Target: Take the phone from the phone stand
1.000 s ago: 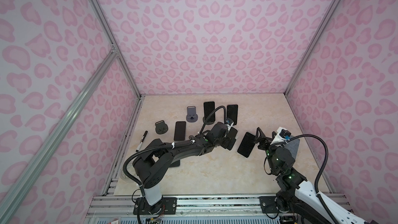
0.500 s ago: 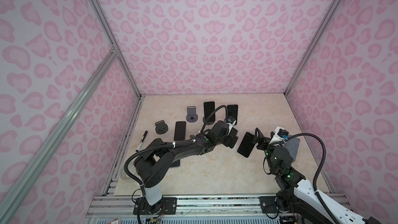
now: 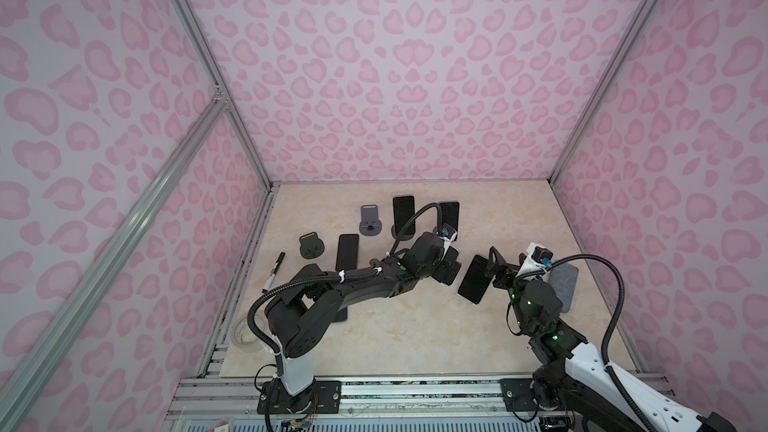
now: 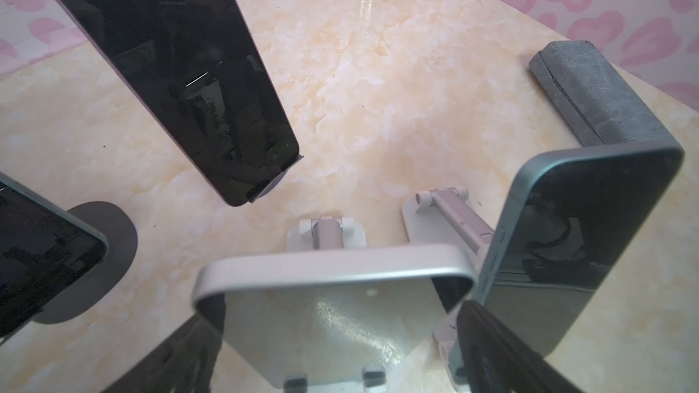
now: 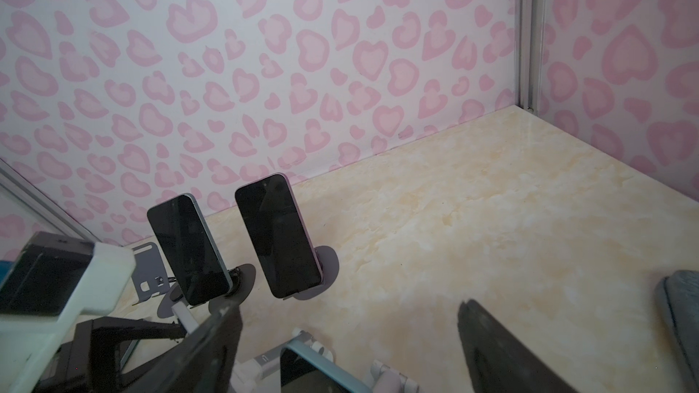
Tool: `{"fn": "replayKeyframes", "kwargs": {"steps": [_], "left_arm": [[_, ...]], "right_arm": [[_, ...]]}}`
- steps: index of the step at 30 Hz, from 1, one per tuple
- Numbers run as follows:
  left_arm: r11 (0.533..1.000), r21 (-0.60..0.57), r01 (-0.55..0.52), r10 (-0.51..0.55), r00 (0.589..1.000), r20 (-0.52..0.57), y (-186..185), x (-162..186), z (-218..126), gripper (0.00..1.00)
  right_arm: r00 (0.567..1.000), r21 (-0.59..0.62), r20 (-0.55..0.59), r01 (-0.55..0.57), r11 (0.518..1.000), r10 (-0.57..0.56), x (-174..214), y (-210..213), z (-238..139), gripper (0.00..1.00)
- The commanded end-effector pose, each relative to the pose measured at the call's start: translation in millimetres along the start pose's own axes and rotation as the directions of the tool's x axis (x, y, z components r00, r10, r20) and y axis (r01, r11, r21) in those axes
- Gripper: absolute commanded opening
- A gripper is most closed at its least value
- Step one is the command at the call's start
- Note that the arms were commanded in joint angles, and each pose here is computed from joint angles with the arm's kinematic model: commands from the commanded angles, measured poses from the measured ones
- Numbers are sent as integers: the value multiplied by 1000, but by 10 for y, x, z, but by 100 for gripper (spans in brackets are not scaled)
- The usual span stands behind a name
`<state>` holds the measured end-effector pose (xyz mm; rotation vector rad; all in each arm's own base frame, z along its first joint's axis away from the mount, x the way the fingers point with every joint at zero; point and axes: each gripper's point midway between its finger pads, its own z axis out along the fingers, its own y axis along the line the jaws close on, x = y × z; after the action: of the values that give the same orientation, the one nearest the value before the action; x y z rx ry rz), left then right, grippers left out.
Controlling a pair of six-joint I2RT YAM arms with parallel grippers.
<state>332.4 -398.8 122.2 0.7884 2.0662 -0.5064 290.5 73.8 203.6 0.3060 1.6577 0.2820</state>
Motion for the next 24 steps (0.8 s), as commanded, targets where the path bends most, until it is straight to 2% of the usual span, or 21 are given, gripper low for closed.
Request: {"fn": "replayKeyframes", "kwargs": {"steps": [1,14,20,24], "left_arm": [[1000,-17,13,-12,998,63,37,-171,29,99],[997,-24,71,-70,996,62,147,-137,107,95],[996,-13,85,-84,994,67,132,-159,92,87],[997,7,72,-73,995,63,92,-185,38,77]], "right_arm": [[1000,-24,23,-20,1000,20,-74,66,13,92],[1000,-27,16,-18,999,18,-50,73,23,92],[1000,-28,12,-19,999,19,-37,80,36,92],[1000,-33,9,-21,999,21,-30,88,38,92]]}}
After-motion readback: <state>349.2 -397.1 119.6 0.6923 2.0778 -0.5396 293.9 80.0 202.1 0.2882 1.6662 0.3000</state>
